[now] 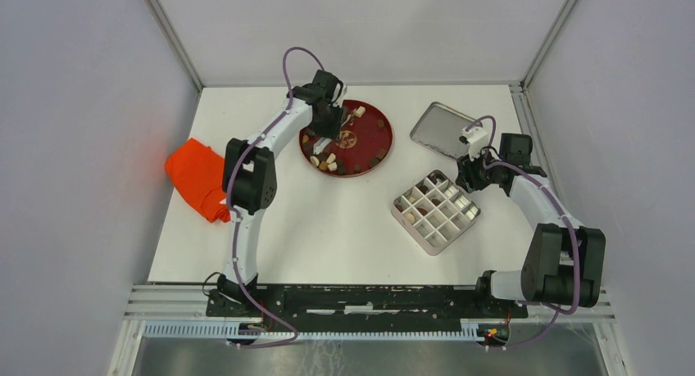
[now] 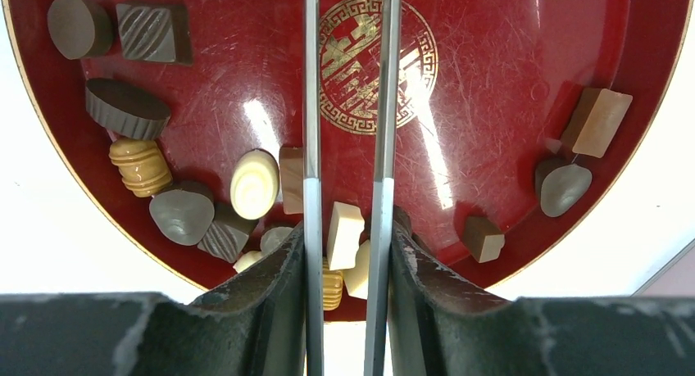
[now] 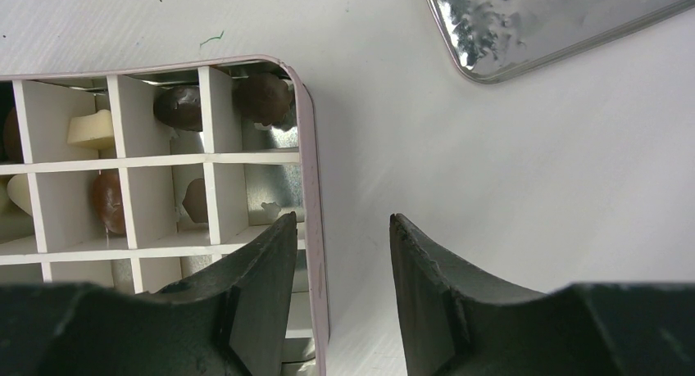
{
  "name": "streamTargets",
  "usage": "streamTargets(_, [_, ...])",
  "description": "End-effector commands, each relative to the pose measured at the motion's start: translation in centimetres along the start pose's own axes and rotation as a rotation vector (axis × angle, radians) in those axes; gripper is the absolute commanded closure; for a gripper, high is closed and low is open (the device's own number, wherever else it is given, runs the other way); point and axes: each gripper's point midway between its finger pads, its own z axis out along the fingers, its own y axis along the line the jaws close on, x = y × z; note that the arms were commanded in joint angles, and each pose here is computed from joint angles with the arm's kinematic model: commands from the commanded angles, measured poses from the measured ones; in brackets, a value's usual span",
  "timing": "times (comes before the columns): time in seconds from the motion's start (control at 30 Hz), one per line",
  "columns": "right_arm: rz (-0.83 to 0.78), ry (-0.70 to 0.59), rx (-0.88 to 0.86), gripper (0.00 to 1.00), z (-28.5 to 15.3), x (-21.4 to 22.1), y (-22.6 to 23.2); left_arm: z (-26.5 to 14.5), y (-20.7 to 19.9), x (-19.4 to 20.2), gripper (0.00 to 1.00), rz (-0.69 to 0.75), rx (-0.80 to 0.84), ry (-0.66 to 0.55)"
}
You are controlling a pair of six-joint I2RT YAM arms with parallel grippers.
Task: Pack the chocolate
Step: Pick up the fake chocolate from the plate.
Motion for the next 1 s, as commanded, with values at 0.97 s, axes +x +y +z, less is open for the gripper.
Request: streamTargets(0.97, [-0.024,-0.045,-0.006,0.48,-0.5,-1.2,-0.1,-2.7,-0.6,-1.3,0.82,0.013,0.024,-0.064])
